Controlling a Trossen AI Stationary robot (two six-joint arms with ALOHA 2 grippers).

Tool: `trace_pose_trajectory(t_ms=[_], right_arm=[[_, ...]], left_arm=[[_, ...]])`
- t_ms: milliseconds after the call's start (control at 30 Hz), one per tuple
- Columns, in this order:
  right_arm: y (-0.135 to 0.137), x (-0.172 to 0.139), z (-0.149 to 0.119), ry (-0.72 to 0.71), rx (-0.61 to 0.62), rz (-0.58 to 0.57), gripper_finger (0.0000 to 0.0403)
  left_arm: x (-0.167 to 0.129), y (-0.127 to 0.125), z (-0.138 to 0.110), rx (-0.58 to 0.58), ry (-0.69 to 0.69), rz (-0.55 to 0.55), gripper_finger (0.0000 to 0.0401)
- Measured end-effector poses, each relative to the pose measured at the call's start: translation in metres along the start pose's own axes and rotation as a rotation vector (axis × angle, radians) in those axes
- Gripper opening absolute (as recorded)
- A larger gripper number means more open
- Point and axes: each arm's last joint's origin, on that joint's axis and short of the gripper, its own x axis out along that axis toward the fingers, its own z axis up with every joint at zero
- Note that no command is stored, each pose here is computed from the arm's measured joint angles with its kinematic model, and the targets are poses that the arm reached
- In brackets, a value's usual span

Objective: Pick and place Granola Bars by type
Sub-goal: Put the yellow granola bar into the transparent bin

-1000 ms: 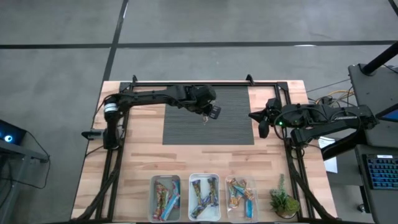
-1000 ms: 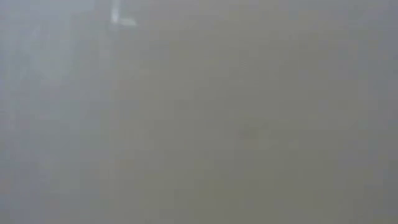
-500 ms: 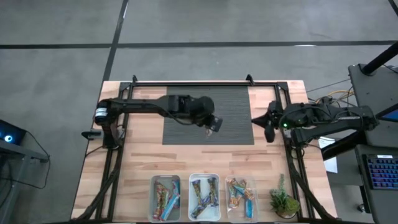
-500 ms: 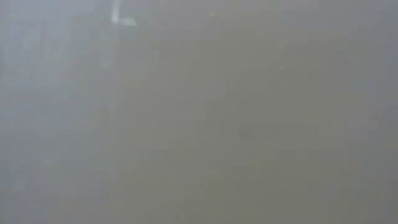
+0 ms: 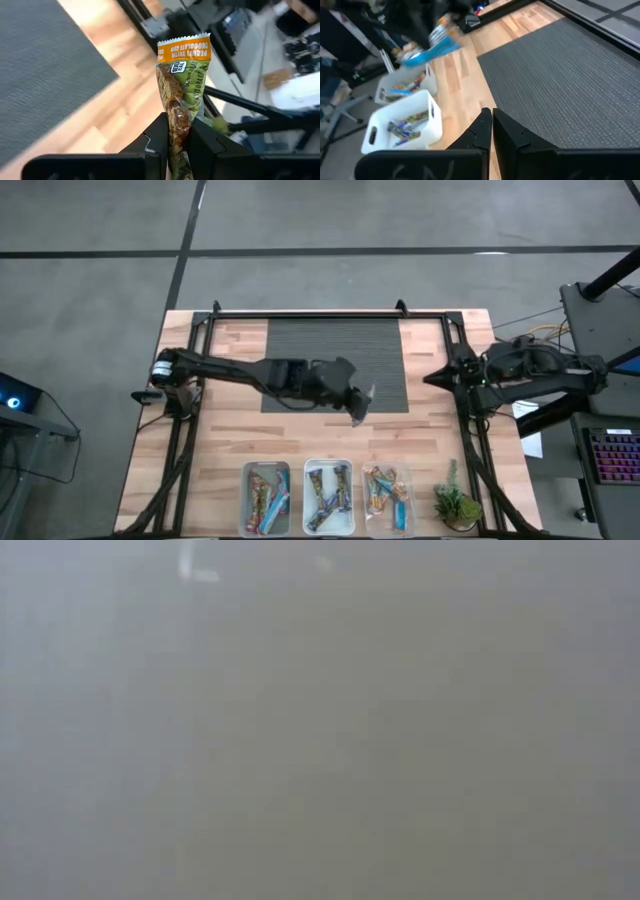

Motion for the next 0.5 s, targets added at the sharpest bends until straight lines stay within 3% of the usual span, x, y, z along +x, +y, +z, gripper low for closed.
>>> trace_pose_trajectory(t_ms=[233,500], right_arm=[[-0.002,-0.003,-0.001,-0.009,0.029,-0.011,0.0008],[-0.003,0.001,-0.001,-0.002,0.023,-0.069,0.0009]], left_arm=[[-0.006,-0.027,-0.041,-0.009,0.025,-0.057,0.0039],[-0.009,-0.058,-0.107,-0.081,0.012,-0.109,0.0039]])
